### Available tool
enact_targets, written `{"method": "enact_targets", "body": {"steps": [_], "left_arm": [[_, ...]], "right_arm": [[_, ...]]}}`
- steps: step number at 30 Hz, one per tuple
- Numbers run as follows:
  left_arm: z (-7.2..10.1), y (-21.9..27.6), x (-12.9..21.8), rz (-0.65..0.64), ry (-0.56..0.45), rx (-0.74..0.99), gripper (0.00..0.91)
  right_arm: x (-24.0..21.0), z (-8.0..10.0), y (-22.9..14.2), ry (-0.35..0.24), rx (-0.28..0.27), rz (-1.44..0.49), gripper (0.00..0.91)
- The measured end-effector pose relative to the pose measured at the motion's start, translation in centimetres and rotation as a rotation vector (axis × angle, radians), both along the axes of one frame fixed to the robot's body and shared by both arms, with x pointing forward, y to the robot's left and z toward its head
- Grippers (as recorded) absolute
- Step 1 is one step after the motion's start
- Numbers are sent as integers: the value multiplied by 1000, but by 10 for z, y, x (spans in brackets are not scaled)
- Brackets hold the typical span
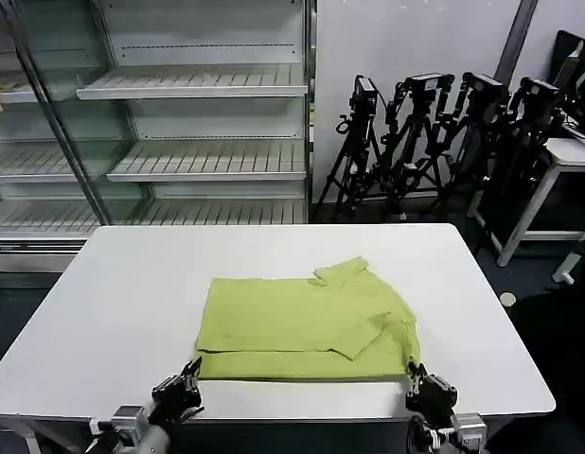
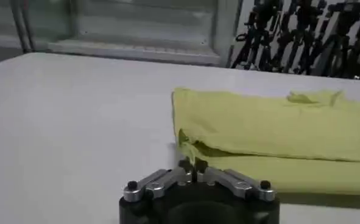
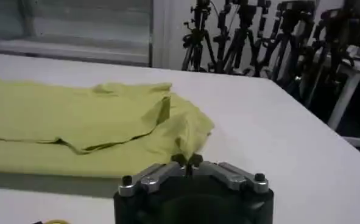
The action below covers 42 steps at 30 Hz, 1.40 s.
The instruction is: Fold and organize the clothes.
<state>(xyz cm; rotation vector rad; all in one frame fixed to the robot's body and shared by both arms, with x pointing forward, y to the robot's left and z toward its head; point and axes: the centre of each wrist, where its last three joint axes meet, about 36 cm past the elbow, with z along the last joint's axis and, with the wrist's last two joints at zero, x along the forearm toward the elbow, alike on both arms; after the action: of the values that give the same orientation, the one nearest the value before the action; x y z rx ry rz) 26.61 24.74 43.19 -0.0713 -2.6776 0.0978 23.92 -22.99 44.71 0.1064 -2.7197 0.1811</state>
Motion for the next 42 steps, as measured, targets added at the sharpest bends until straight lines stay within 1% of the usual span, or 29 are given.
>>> {"method": "enact_targets", "body": {"steps": [1,6,10,16,20,23,26,32,37,42], "left_arm": [[2,0,-3,2,4,3,907],[8,2,-17,5,28,12,907],[14,2,-25,8,36,17,907],[30,3,-32,11,12,26,907],[44,4,-32,10,-26,25,907],[50,5,-28,8,-51,9,907],[54,5,-21,3,-81,2,907],[52,6,0,-17,-103,-14,907],[47,10,29,-47,-103,-21,907],[43,14,61,-75,-92,-15,907]], "right_arm": [[-3,1,0,7,-5,4,907],[-12,6,0,29,-30,15,907],[-14,14,0,20,-36,13,907],[-10,33,-4,-23,-39,7,907],[-1,41,-7,-50,-40,3,907],[10,46,-9,-69,-41,0,907],[26,47,-11,-82,-39,-1,907],[70,45,-9,-106,-19,-4,907],[115,42,-2,-121,-6,8,907],[162,37,8,-113,13,10,907]]}}
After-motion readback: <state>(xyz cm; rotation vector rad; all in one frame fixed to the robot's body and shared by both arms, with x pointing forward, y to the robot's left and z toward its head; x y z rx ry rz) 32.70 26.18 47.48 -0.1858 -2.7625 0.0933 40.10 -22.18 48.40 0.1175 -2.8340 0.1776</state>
